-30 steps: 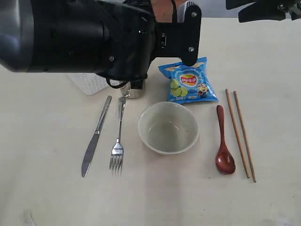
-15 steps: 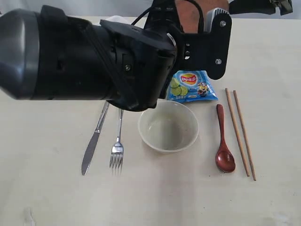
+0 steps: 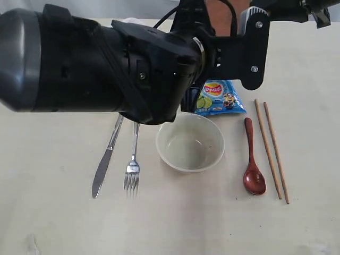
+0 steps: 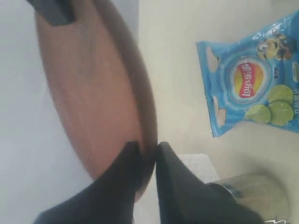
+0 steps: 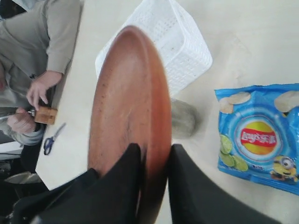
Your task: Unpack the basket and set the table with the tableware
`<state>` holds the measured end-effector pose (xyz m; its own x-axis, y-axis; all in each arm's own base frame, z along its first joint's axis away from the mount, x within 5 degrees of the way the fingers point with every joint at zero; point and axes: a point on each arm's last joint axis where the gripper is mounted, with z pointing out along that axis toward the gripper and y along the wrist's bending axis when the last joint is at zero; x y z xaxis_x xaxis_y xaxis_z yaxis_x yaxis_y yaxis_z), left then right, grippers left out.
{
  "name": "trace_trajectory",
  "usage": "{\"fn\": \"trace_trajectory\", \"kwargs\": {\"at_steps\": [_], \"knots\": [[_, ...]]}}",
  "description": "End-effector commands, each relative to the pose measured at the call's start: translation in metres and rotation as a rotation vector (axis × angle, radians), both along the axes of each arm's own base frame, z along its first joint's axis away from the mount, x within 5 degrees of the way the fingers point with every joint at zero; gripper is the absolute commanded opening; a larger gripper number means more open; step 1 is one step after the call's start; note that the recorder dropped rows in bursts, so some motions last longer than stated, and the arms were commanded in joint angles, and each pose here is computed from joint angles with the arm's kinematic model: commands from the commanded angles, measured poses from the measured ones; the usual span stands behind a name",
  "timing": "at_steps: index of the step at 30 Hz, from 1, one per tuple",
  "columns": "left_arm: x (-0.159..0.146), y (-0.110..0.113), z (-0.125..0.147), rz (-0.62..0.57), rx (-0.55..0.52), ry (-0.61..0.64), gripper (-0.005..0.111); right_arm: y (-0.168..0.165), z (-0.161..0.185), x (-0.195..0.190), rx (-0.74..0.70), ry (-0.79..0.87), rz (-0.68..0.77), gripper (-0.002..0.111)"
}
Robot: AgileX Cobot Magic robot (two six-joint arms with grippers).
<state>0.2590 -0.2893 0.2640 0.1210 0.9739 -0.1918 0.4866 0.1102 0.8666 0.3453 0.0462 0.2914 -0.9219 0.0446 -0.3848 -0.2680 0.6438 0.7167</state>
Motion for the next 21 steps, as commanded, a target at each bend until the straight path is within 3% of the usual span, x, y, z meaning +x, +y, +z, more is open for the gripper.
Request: {"fn": "trace_trajectory", "kwargs": {"at_steps": [1,4,9,11,17,19,21], "knots": [[-0.003,-0.003,0.003,-0.031,-0.039,0.002,0.003,0.001,0.001,-0.001,0.017,0.001,0.017,0.000],[-0.004,-0.004,0.003,-0.024,-0.078,0.014,0.019,0.001,0.001,0.000,0.013,-0.005,0.008,0.000],[-0.002,0.001,0.004,0.041,-0.082,0.007,0.061,-0.016,-0.002,0.007,-0.040,-0.026,-0.094,0.000],[-0.001,0.006,0.004,0.099,-0.070,-0.007,0.067,-0.032,-0.004,0.010,-0.076,-0.031,-0.164,0.000],[0.002,0.024,0.007,0.327,-0.106,-0.051,0.057,-0.081,-0.030,0.019,-0.128,0.031,-0.304,0.000],[0.002,0.025,0.008,0.369,-0.160,-0.050,0.049,-0.093,-0.044,0.023,-0.123,0.074,-0.332,0.000],[0.003,0.026,0.006,0.389,-0.193,-0.049,0.034,-0.102,-0.059,0.027,-0.123,0.104,-0.354,0.000]]}}
